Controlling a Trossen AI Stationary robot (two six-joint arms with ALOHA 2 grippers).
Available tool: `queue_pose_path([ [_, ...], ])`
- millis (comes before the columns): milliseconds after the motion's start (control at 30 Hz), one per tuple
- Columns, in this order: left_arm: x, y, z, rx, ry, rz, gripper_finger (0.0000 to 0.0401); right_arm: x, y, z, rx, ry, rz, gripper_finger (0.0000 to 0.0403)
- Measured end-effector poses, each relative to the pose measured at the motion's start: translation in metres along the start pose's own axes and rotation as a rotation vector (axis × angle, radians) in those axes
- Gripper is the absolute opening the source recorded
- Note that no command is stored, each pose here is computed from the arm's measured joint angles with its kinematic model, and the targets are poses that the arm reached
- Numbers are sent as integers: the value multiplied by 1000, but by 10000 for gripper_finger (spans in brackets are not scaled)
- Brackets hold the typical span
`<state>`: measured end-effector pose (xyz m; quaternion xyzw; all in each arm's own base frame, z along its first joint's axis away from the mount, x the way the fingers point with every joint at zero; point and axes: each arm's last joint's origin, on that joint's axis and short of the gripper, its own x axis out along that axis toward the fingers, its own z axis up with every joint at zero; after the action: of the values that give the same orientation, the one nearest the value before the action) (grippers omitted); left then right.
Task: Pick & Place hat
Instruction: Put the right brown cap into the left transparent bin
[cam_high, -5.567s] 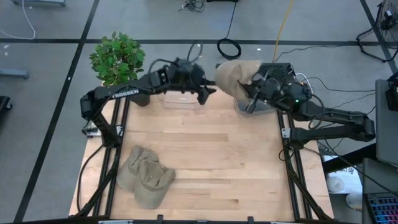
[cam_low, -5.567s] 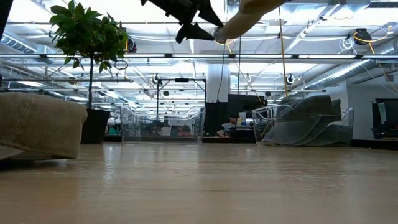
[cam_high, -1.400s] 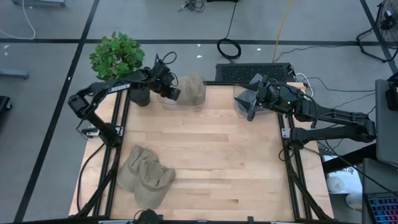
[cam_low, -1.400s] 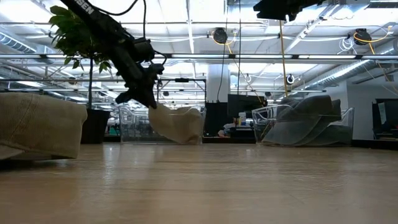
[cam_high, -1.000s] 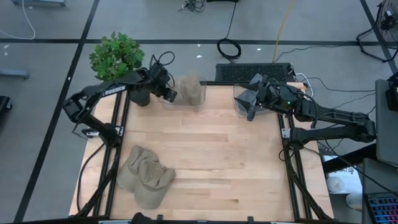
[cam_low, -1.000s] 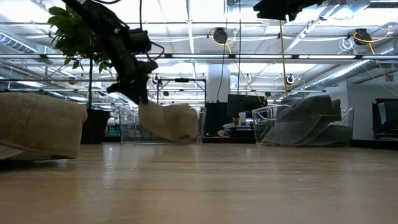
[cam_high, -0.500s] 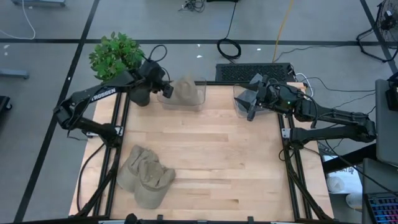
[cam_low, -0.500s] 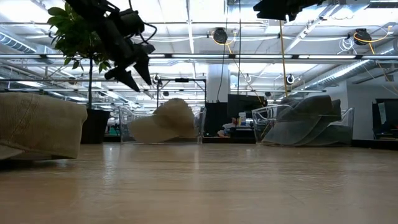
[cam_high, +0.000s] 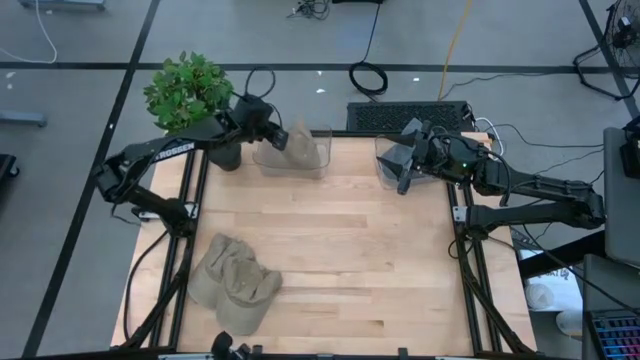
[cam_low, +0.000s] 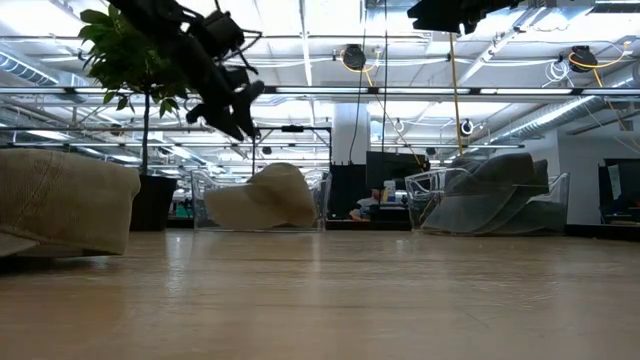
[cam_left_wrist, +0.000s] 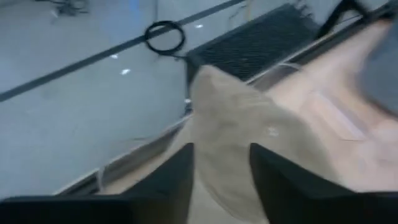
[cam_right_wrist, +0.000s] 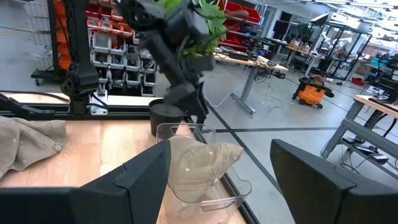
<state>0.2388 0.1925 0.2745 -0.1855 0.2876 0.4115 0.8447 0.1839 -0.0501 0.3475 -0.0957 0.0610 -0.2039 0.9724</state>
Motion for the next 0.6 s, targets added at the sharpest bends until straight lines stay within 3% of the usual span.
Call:
queue_pose_path([
  [167, 30, -10, -7, 27, 16, -4, 18, 0, 0, 0, 0, 0, 0, 263],
  [500, 82, -19, -23, 15, 22, 10, 6, 4, 1, -13, 6, -25, -19, 263],
  [600, 93, -21, -26, 12, 30, -63, 18, 5, 1, -14, 7, -33, -19, 263],
])
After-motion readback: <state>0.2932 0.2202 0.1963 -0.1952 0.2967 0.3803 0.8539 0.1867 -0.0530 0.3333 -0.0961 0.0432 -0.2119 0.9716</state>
